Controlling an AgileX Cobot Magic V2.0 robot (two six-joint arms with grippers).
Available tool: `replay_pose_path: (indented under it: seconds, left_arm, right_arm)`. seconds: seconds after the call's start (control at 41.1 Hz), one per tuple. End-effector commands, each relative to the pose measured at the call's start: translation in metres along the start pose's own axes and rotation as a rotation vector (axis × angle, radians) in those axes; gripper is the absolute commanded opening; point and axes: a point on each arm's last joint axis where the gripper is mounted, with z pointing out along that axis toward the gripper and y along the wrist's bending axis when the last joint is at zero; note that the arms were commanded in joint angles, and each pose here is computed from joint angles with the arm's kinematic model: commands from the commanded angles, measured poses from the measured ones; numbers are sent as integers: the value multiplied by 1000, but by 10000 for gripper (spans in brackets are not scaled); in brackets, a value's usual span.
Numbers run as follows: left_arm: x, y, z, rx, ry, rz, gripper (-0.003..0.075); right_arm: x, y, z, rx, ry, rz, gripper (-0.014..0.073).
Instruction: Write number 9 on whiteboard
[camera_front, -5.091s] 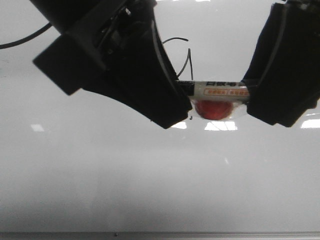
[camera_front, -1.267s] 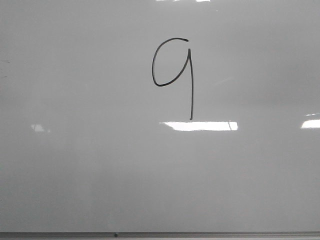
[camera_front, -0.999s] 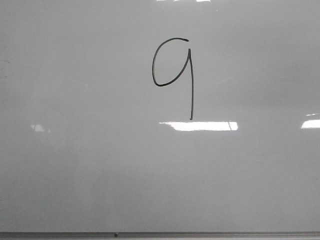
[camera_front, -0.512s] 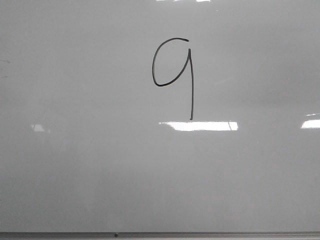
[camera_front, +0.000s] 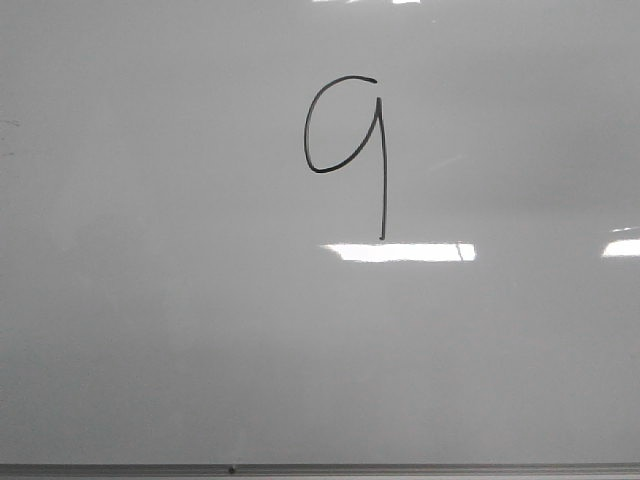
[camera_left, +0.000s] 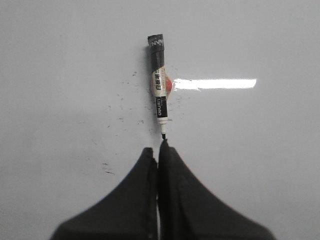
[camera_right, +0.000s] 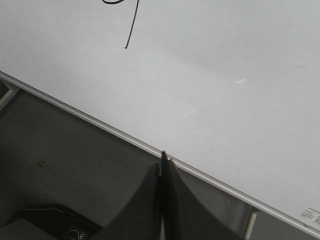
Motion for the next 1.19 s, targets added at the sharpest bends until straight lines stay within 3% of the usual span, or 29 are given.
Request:
replay_pose_path:
  seconds: [0.0,0.268,1.169]
  left_arm:
    - [3,0,-2,-6,-182,-27,-19]
    - [38,-1,-2,-3,-353,-26,-19]
    - [39,-1,-1,-2,-334,-25,-19]
  right_arm:
    - [-9,-2,-5,17,-74,-2,-69]
    - [-9,-2,-5,17,-74,-2,-69]
    - [-9,-2,-5,17,-73,-2,-69]
